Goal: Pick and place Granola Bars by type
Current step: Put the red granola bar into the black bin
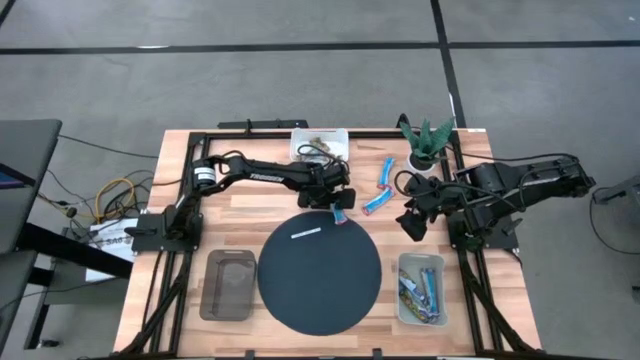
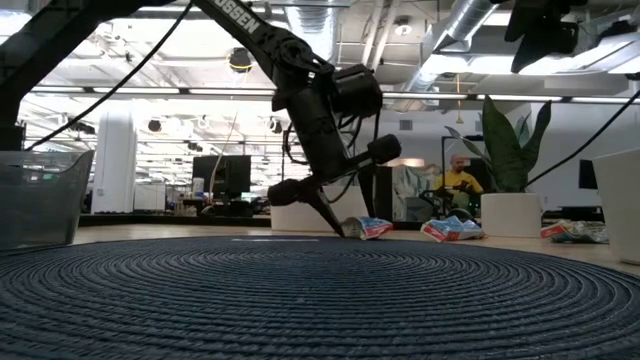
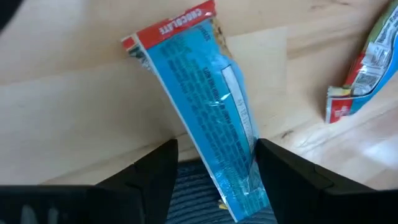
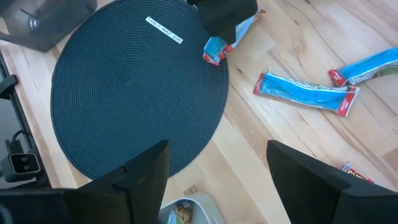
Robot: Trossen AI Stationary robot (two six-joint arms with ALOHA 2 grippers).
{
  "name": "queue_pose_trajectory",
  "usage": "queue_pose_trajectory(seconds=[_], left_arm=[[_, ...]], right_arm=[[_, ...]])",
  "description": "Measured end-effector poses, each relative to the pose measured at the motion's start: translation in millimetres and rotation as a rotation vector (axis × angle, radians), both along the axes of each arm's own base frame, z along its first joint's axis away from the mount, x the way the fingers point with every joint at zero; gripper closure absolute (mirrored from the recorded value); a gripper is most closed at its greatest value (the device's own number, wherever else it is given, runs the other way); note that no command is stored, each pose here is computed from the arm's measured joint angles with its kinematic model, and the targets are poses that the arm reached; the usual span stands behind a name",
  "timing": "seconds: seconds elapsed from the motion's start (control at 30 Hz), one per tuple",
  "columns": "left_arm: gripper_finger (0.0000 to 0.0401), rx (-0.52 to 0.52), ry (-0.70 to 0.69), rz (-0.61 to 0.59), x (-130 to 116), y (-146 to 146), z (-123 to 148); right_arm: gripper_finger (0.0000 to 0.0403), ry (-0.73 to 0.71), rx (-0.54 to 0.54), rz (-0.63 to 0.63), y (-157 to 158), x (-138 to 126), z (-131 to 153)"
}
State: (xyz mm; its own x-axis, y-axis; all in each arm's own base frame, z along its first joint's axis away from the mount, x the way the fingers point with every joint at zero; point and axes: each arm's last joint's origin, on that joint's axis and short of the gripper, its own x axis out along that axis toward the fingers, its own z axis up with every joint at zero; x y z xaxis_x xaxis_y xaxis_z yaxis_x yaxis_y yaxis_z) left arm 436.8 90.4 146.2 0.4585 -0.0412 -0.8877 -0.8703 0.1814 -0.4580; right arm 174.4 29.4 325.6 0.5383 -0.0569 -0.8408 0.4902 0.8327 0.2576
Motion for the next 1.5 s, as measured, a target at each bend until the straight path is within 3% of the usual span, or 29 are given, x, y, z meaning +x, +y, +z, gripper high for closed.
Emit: queue_pose_trajectory(seconds=[0.2, 0.6, 0.8, 0.97, 1.13, 1.27, 1.5], left_arm=[[0.0209, 0.015, 0.007, -0.01, -0.1, -1.7, -0.3], [0.0365, 0.019, -0.001, -0.034, 0.3, -2.0, 0.7], [0.0388, -0.027, -0.082, -0.118, 1.7, 4.3, 8.9], [0.0373, 0.047, -0.121, -0.162, -6.2, 14.5, 49.1], [0.0387, 0.143, -0.195, -0.241, -25.7, 11.6, 107.6], [0.0395, 0.183, -0.219, -0.326, -54.8, -10.4, 155.3], [0.0381, 0.228, -0.193, -0.443, -114.1, -63.1, 213.6]], right_arm=[[0.0143, 0.0, 0.0, 0.0, 0.0, 0.0, 0.0], [0.0143, -0.001, -0.001, -0.001, 0.0, 0.1, 0.1], [0.0143, -0.001, -0.001, -0.001, 0.0, 0.1, 0.0], [0.0143, -0.001, -0.002, -0.002, -0.1, 0.1, 0.1], [0.0143, -0.001, -0.002, -0.002, -0.1, 0.1, 0.1], [0.0143, -0.001, -0.005, 0.002, -0.1, 0.1, 0.1], [0.0143, -0.002, -0.024, 0.038, 0.1, 0.4, 0.2]])
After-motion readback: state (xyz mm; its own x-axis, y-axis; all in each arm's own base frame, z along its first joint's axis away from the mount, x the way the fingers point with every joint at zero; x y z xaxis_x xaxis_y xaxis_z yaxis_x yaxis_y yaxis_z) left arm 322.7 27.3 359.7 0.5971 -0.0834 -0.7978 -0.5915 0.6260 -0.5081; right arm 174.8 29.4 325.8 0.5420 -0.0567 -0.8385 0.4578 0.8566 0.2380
